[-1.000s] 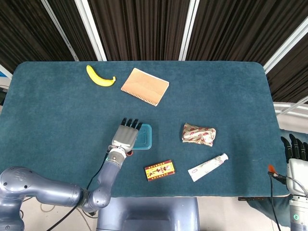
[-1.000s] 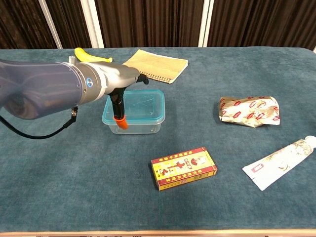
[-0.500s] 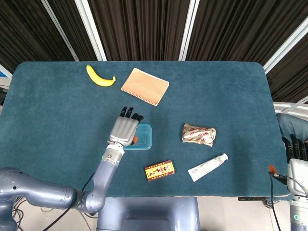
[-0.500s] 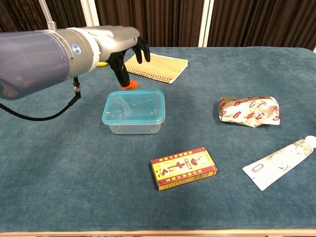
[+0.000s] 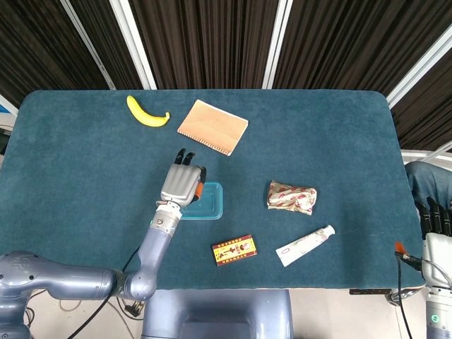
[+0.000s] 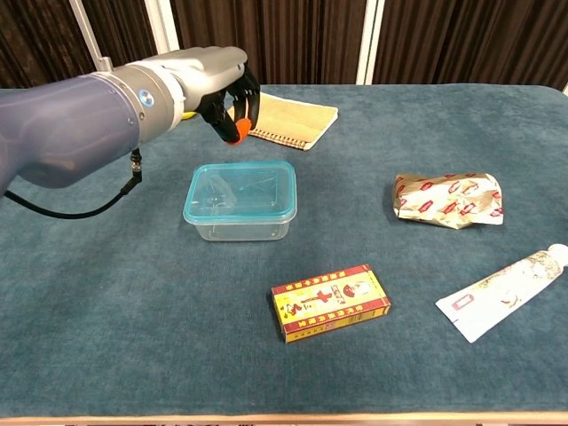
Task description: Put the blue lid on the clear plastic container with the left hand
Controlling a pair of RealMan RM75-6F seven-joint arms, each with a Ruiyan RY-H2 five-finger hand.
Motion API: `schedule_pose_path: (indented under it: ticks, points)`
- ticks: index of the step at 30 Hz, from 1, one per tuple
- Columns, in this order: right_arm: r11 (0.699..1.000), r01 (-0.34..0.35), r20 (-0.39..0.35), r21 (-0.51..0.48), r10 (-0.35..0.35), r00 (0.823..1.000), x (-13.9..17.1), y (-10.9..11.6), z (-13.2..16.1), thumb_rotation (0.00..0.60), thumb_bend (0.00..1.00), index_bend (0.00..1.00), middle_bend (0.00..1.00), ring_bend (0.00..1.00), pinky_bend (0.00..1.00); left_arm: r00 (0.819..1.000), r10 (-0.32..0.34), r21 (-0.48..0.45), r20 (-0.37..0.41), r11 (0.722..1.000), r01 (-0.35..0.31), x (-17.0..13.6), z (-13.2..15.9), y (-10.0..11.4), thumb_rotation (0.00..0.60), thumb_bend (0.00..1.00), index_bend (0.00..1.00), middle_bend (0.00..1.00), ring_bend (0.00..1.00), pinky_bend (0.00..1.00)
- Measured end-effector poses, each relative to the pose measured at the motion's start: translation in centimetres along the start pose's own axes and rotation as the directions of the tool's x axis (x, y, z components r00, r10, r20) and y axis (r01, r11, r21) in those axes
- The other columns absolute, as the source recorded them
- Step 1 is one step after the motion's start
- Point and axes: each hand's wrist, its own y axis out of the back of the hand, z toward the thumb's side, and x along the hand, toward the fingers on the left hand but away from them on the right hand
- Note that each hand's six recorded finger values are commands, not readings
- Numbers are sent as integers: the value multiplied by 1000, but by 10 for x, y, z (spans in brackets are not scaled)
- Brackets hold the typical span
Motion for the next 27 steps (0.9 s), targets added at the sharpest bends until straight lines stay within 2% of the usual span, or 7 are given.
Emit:
schedule_pose_path:
  ticks: [15,19,27]
  points:
    - [1000,-5,14,-14,5,1000,-1,0,-2,600,297,116,30,28,0,1000,2,65,-2,998,-2,20,-7,-8,600,546,572,518,100,23]
    - [1000,-8,19,-19,8,1000,-1,0,-2,600,296,116,29,28,0,1000,-7,96,11,995,6,25,-2,-15,600,544,579,522,100,23]
    - [1000,-13,28,-29,14,1000,-1,-1,-3,600,296,116,29,30,0,1000,-17,91,23,996,15,31,10,-23,600,540,585,513,100,22]
